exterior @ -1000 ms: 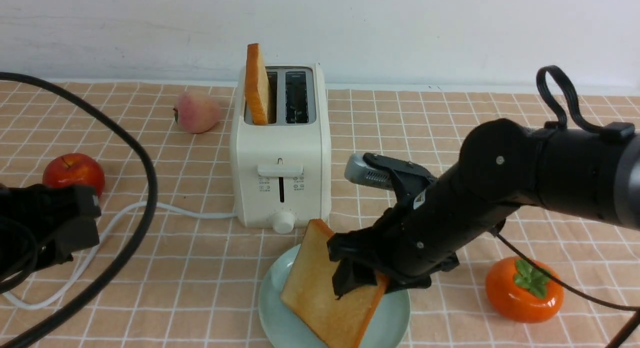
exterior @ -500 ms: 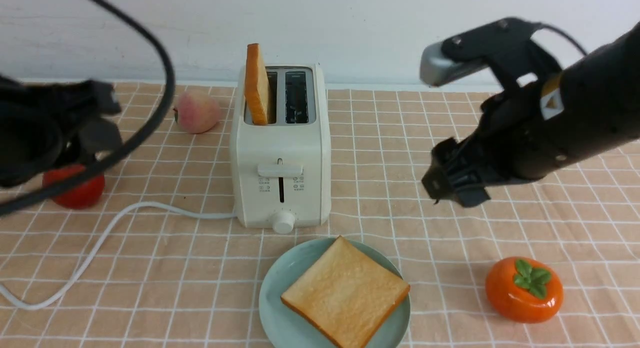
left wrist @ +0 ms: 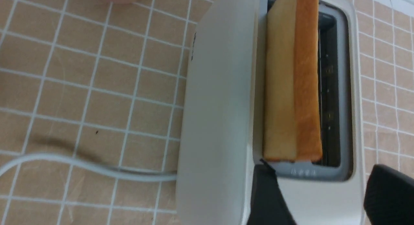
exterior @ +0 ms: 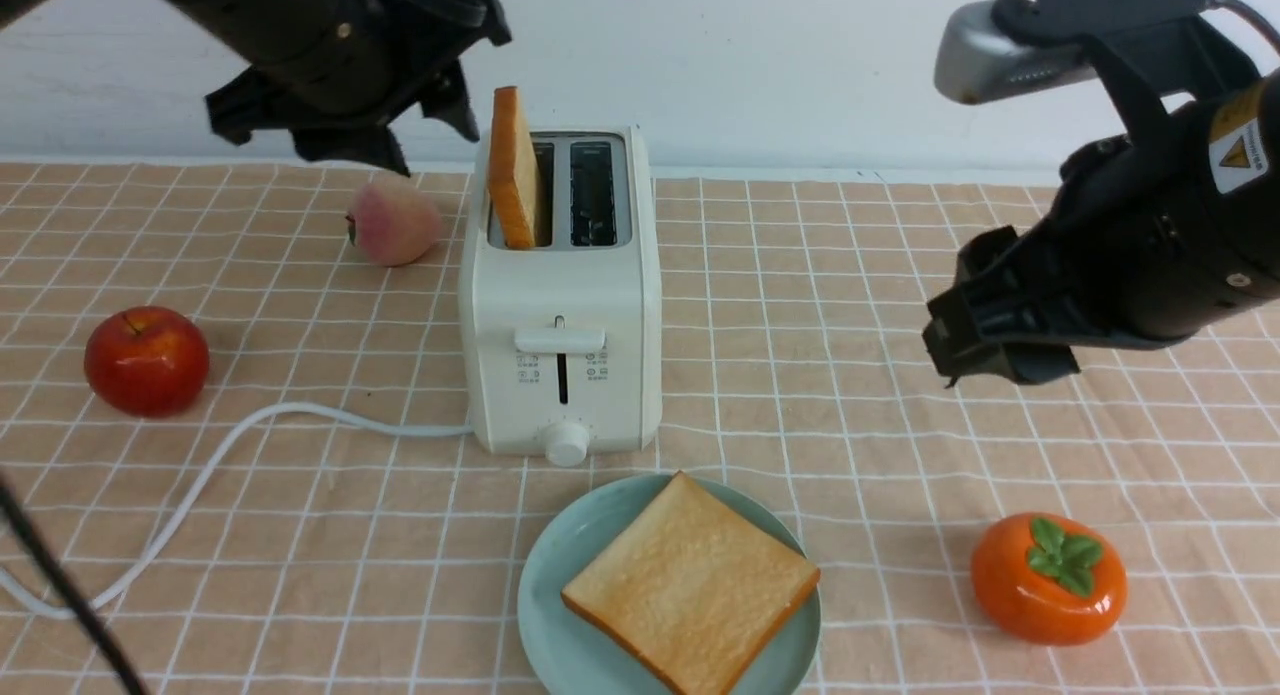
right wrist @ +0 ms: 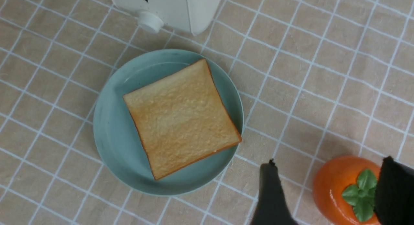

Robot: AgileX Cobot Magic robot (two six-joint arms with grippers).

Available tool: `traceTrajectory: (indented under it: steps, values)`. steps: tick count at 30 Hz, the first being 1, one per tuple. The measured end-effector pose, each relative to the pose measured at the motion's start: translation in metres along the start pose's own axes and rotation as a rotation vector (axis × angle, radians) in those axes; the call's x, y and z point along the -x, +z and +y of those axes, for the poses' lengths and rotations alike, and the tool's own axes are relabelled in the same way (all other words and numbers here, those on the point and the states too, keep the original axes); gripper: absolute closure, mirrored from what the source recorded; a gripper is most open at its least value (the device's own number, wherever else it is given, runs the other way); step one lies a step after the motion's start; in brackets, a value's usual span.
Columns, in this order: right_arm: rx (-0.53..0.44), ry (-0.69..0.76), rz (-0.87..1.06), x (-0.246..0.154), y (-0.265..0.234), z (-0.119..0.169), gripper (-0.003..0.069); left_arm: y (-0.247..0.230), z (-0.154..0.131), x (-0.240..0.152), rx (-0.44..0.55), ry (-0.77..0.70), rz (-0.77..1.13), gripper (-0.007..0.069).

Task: Take toasted bread from bread machine on light coffee tablecloth place on plate.
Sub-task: 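Reach for a toast slice standing in the toaster with the left gripper, then place the slice of bread on the plate with the left gripper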

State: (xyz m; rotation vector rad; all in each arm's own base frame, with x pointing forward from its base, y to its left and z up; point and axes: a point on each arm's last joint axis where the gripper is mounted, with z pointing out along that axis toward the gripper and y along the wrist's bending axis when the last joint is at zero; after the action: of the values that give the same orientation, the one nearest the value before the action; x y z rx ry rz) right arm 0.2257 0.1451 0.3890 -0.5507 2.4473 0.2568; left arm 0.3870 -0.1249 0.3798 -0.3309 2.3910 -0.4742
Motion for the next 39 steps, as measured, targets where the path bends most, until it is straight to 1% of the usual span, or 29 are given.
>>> traceTrajectory:
  steps: [3,7,10,13,16,17,18,19,22,26,28,29,30,31,32,34,35,36,37,38,39]
  values:
    - [-0.023,-0.011,0.010,-0.001,0.000,-0.002,0.0237,0.032,-0.005,0.008,-0.003,0.039,0.018,0.0221]
    - [-0.070,-0.034,0.028,-0.002,0.000,-0.006,0.0237,0.079,-0.002,0.004,0.007,0.086,0.066,0.0220]
    - [-0.077,-0.037,0.038,-0.003,0.000,-0.007,0.0237,0.088,-0.001,0.004,0.009,0.113,0.059,0.0226]
    - [-0.082,-0.036,0.064,-0.006,0.000,-0.008,0.0237,0.089,-0.002,0.005,-0.006,0.142,0.050,0.0302]
    - [-0.085,-0.037,0.074,-0.007,-0.001,-0.008,0.0237,0.084,-0.004,0.007,-0.016,0.149,0.043,0.0429]
    - [-0.086,-0.037,0.075,-0.007,-0.001,-0.008,0.0237,0.079,-0.005,0.008,-0.019,0.150,0.037,0.0487]
    - [-0.086,-0.037,0.076,-0.007,-0.001,-0.008,0.0237,0.074,-0.007,0.009,-0.023,0.152,0.032,0.0533]
    - [-0.087,-0.037,0.077,-0.007,-0.001,-0.008,0.0237,0.065,-0.009,0.012,-0.029,0.155,0.020,0.0554]
    - [-0.091,-0.039,0.077,-0.007,-0.001,-0.008,0.0237,0.021,-0.019,0.024,-0.067,0.184,-0.048,0.0550]
    - [-0.110,-0.049,0.076,-0.007,-0.001,-0.010,0.0237,-0.069,-0.031,0.032,-0.150,0.249,-0.161,0.0550]
    - [-0.116,-0.052,0.076,-0.007,-0.001,-0.011,0.0237,-0.114,-0.034,0.026,-0.192,0.298,-0.182,0.0550]
    - [-0.120,-0.053,0.076,-0.007,-0.001,-0.011,0.0237,-0.146,-0.034,0.018,-0.226,0.337,-0.178,0.0550]
    - [-0.121,-0.054,0.077,-0.007,-0.001,-0.011,0.0237,-0.162,-0.035,0.012,-0.261,0.366,-0.164,0.0550]
    - [-0.122,-0.054,0.078,-0.007,-0.001,-0.011,0.0237,-0.166,-0.035,0.011,-0.267,0.384,-0.161,0.0550]
    - [-0.124,-0.055,0.081,-0.007,-0.001,-0.011,0.0237,-0.193,-0.037,-0.004,-0.341,0.465,-0.119,0.0550]
    - [-0.125,-0.055,0.084,-0.007,-0.001,-0.012,0.0237,-0.208,-0.041,-0.016,-0.429,0.558,-0.093,0.0550]
    - [-0.125,-0.055,0.084,-0.007,-0.001,-0.012,0.0237,-0.211,-0.042,-0.017,-0.439,0.566,-0.094,0.0550]
    - [-0.125,-0.055,0.084,-0.007,-0.001,-0.012,0.0237,-0.210,-0.043,-0.025,-0.500,0.606,-0.066,0.0550]
    - [-0.125,-0.055,0.084,-0.007,-0.001,-0.012,0.0237,-0.208,-0.044,-0.027,-0.522,0.620,-0.055,0.0550]
    - [-0.125,-0.055,0.083,-0.007,-0.001,-0.012,0.0237,-0.197,-0.044,-0.034,-0.557,0.642,-0.006,0.0550]
    - [-0.125,-0.055,0.083,-0.007,-0.001,-0.012,0.0237,-0.182,-0.041,-0.041,-0.569,0.643,0.052,0.0550]
